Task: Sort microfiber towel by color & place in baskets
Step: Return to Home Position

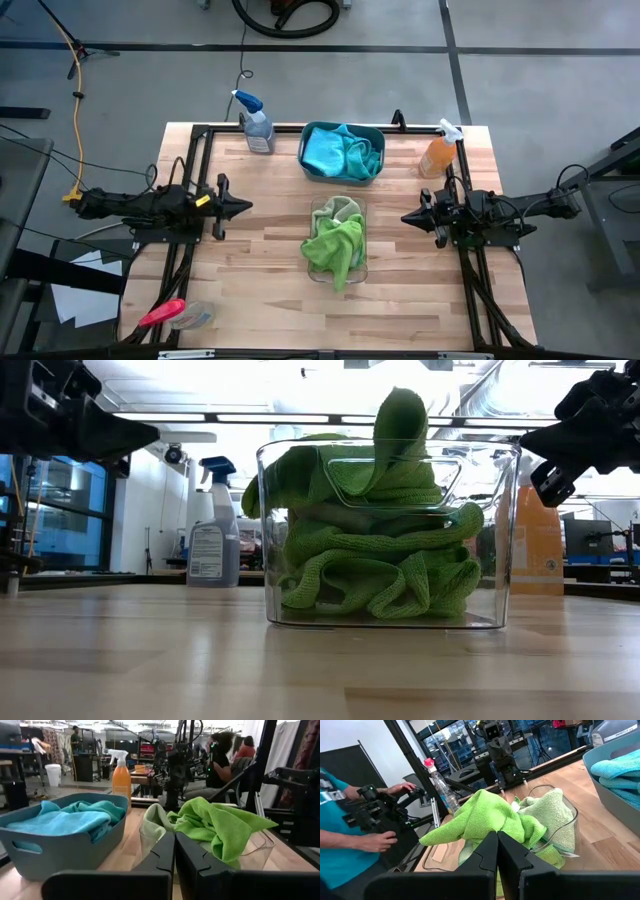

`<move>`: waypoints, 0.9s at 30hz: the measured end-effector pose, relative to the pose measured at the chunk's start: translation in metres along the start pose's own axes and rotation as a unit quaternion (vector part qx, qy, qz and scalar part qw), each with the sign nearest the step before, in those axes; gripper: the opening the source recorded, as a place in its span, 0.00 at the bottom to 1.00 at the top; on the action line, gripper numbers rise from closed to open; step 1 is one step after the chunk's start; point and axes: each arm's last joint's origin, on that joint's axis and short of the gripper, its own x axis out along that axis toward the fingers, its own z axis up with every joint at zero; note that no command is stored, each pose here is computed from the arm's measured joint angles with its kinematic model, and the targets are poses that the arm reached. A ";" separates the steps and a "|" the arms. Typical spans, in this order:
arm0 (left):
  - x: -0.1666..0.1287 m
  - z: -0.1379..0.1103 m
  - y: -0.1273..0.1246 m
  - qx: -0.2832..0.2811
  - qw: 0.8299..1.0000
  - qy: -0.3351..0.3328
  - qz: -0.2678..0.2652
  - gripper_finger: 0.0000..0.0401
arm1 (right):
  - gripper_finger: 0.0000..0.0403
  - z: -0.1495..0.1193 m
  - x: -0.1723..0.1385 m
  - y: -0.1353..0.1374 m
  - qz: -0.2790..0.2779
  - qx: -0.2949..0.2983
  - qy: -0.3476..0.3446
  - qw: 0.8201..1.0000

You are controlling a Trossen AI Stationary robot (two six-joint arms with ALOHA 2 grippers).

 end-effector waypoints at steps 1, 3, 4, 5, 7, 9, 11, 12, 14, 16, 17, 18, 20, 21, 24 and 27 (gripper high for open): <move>0.000 0.000 0.000 0.004 1.000 0.000 -0.003 0.00 | 0.00 0.000 0.000 0.000 0.000 0.001 0.000 1.000; 0.000 0.000 0.000 0.013 1.000 0.001 -0.011 0.00 | 0.00 0.000 0.000 0.000 0.000 0.000 0.000 1.000; 0.000 0.000 0.000 0.015 1.000 0.001 -0.012 0.00 | 0.00 0.000 0.000 0.000 0.000 0.000 0.000 1.000; 0.000 0.000 0.000 0.013 1.000 0.001 -0.013 0.00 | 0.00 0.000 0.000 0.000 0.000 0.000 0.000 1.000; 0.000 0.000 0.000 -0.004 1.000 0.001 -0.014 0.00 | 0.00 0.000 0.000 0.000 0.000 0.001 0.000 1.000; 0.000 0.000 0.000 -0.017 1.000 0.001 -0.013 0.00 | 0.00 0.000 0.000 0.000 0.001 0.000 0.000 1.000; 0.000 0.001 0.000 -0.024 1.000 -0.003 -0.013 0.00 | 0.00 0.000 0.000 0.000 0.001 0.001 0.001 1.000; 0.000 0.000 0.000 -0.026 1.000 -0.002 -0.013 0.00 | 0.00 0.000 0.000 0.000 0.001 0.001 0.001 1.000; 0.000 0.000 0.000 -0.026 1.000 0.002 -0.013 0.00 | 0.00 0.000 0.000 0.000 0.001 0.000 0.001 1.000; 0.000 0.000 0.000 -0.026 1.000 0.001 -0.013 0.00 | 0.00 0.000 0.000 0.000 0.001 0.001 0.001 1.000; 0.000 0.000 0.000 -0.026 1.000 0.001 -0.013 0.00 | 0.00 0.000 0.000 0.000 0.001 0.000 0.001 1.000; 0.000 0.000 0.000 -0.026 1.000 0.002 -0.013 0.00 | 0.00 0.000 0.000 0.000 0.001 0.000 0.001 1.000; 0.000 0.000 0.000 -0.026 1.000 0.002 -0.013 0.00 | 0.00 0.000 0.000 0.000 0.001 0.001 0.001 1.000; 0.000 0.000 0.000 -0.026 1.000 0.002 -0.013 0.00 | 0.00 0.000 0.000 0.000 0.001 0.001 0.001 1.000; 0.000 0.000 0.000 -0.026 1.000 0.002 -0.013 0.00 | 0.00 0.000 0.000 0.000 0.001 0.001 0.001 1.000; 0.000 0.000 0.000 -0.026 1.000 0.002 -0.013 0.00 | 0.00 0.000 0.000 0.000 0.001 0.000 0.001 1.000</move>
